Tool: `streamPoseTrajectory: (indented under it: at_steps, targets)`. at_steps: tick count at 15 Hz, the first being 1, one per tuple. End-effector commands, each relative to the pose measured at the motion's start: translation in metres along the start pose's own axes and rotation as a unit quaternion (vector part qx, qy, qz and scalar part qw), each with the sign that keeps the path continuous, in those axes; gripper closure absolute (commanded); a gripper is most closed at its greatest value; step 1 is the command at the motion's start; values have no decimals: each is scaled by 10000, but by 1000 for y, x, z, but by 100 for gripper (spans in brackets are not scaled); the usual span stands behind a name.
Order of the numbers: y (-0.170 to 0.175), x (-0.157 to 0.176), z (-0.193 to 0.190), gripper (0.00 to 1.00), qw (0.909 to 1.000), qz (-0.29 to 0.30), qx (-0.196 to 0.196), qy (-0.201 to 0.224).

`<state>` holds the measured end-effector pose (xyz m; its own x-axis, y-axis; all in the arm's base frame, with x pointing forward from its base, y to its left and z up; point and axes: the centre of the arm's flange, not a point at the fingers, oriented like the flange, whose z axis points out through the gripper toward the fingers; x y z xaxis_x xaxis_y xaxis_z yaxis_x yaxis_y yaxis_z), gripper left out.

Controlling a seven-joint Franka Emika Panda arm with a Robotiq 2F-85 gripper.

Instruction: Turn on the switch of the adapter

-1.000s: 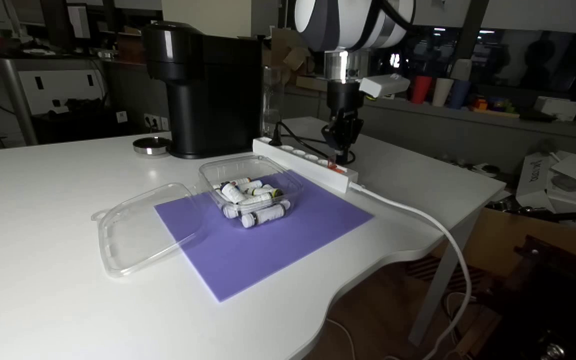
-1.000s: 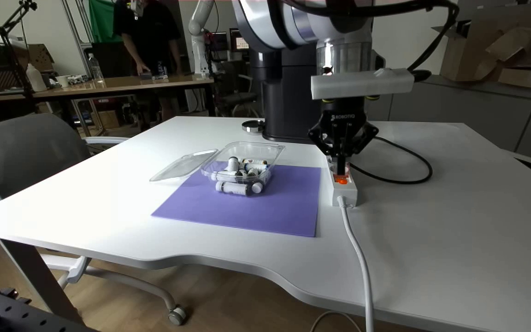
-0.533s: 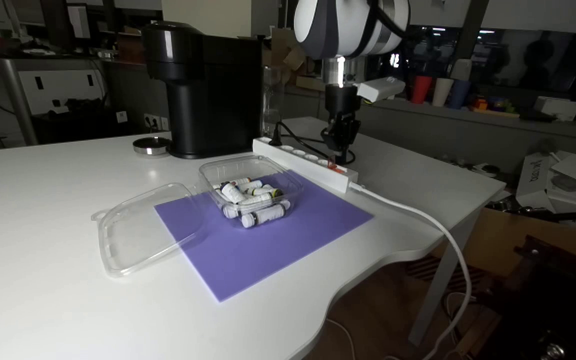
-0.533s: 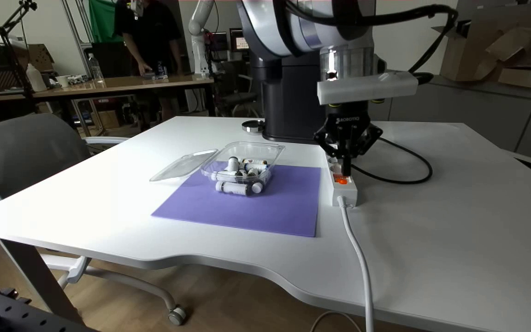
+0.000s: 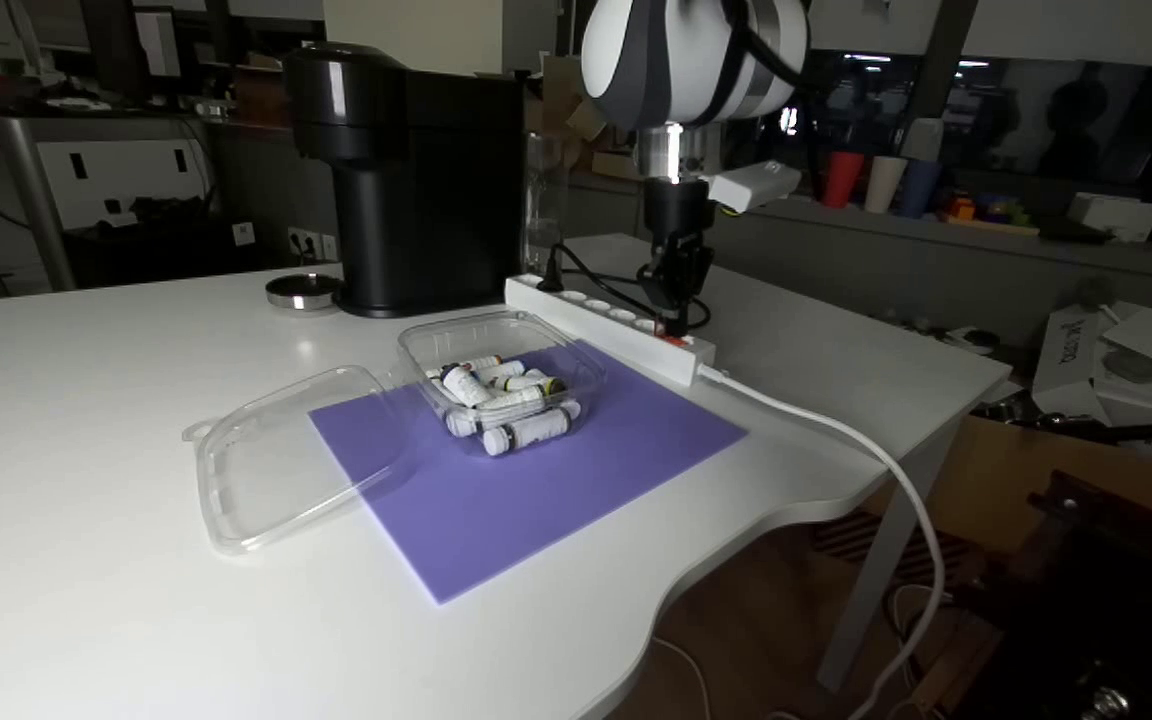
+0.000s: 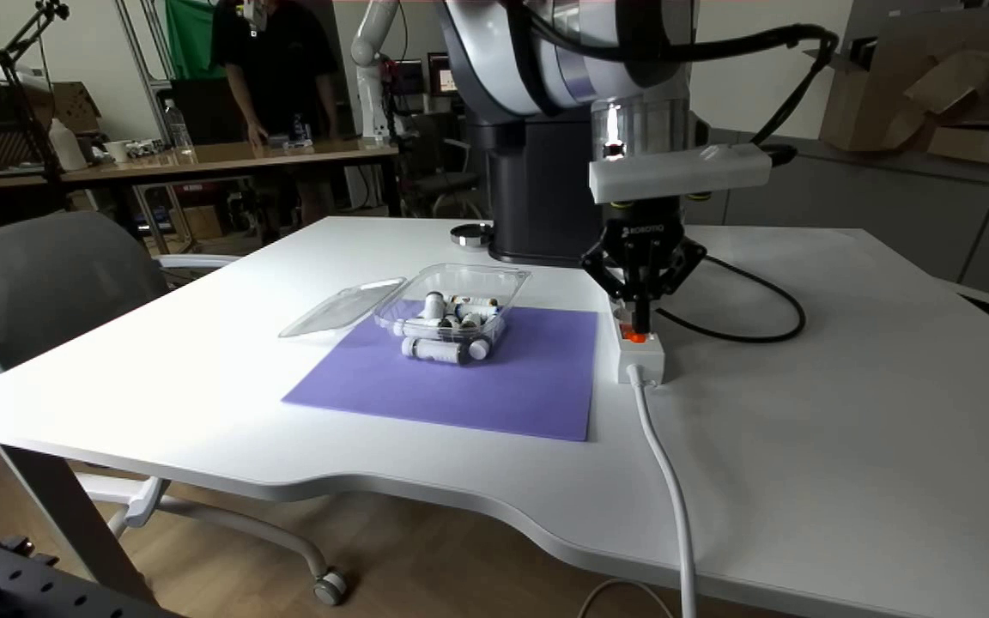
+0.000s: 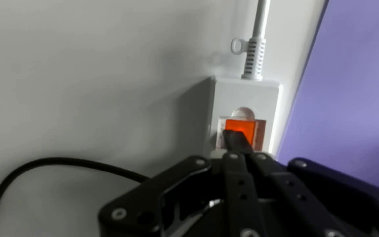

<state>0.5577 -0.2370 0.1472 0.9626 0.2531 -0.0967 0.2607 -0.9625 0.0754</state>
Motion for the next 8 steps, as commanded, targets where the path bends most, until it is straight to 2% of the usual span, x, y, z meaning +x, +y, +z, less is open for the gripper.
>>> streamPoseTrajectory:
  at_steps: [1, 8]
  targets:
    - [0, 5, 1, 100, 10000, -45, -15, -12]
    - [-27, 6, 20, 100, 9975, 630, -316, 40]
